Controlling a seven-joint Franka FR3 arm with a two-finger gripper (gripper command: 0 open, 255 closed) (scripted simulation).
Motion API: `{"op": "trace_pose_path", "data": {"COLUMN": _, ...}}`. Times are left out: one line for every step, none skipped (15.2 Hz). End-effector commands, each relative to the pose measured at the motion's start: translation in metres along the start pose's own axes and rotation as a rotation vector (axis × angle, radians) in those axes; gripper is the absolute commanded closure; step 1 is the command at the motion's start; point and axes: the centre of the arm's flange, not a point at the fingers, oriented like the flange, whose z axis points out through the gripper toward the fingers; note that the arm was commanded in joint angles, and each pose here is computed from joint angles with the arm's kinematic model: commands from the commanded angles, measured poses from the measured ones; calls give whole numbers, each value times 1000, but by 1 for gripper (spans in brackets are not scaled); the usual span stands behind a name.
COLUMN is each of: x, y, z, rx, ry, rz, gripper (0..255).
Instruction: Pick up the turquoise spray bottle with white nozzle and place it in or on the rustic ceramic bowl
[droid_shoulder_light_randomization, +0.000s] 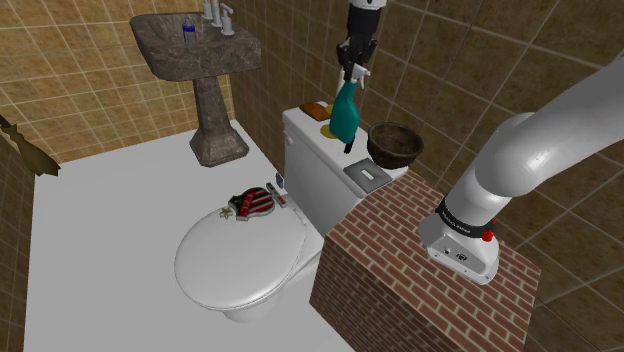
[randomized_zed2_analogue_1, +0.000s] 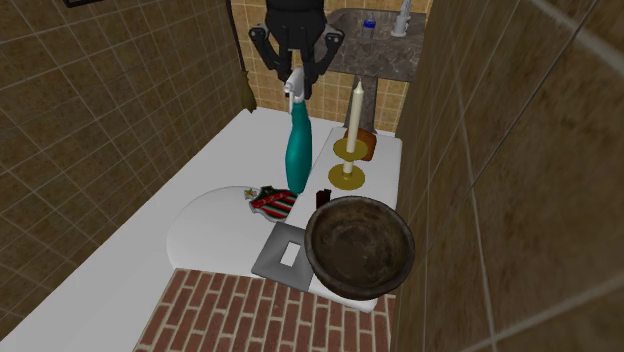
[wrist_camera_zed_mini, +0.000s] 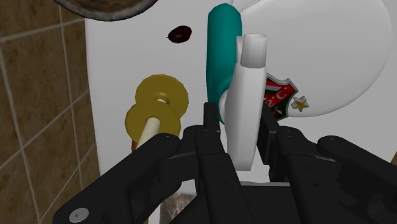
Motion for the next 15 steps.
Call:
{"op": "trace_pose_path", "data": {"x": 1, "y": 0, "z": -11, "rx": 0, "ry": 0, "rz": 0, "gripper": 255}}
{"op": "trace_pose_path", "data": {"x": 1, "y": 0, "z": -16, "rx": 0, "ry": 0, "rz": 0, "gripper": 255}}
{"op": "trace_pose_path", "data": {"x": 1, "y": 0, "z": -21, "rx": 0, "ry": 0, "rz": 0, "gripper": 255}}
{"op": "trace_pose_path", "data": {"x": 1, "y": 0, "z": -26, "rx": 0, "ry": 0, "rz": 0, "gripper": 255}}
{"op": "trace_pose_path", "data": {"x": 1, "y": 0, "z": -32, "rx": 0, "ry": 0, "rz": 0, "gripper": 255}}
{"op": "trace_pose_path", "data": {"x": 1, "y": 0, "z": -37, "rx": 0, "ry": 0, "rz": 0, "gripper": 255}}
{"op": "trace_pose_path", "data": {"x": 1, "y": 0, "z": -42, "rx": 0, "ry": 0, "rz": 0, "gripper": 255}}
{"op": "trace_pose_path", "data": {"x": 1, "y": 0, "z": -48, "rx": 0, "ry": 0, "rz": 0, "gripper": 255}}
{"op": "trace_pose_path", "data": {"x": 1, "y": 0, "z": -53, "rx": 0, "ry": 0, "rz": 0, "gripper": 255}}
{"op": "trace_pose_path", "data": {"x": 1, "y": 0, "z": -58, "rx": 0, "ry": 0, "rz": 0, "gripper": 255}}
{"op": "trace_pose_path", "data": {"x": 1, "y": 0, "z": -63, "rx": 0, "ry": 0, "rz": 0, "gripper": 255}}
{"op": "trace_pose_path", "data": {"x": 1, "y": 0, "z": -69, "rx": 0, "ry": 0, "rz": 0, "gripper": 255}}
{"op": "trace_pose_path", "data": {"x": 1, "y": 0, "z": -74, "rx": 0, "ry": 0, "rz": 0, "gripper": 255}}
{"op": "trace_pose_path", "data": {"x": 1, "y": 0, "z": -79, "rx": 0, "ry": 0, "rz": 0, "gripper": 255}}
{"op": "trace_pose_path", "data": {"x": 1, "y": 0, "z": -85, "rx": 0, "ry": 0, "rz": 0, "gripper": 255}}
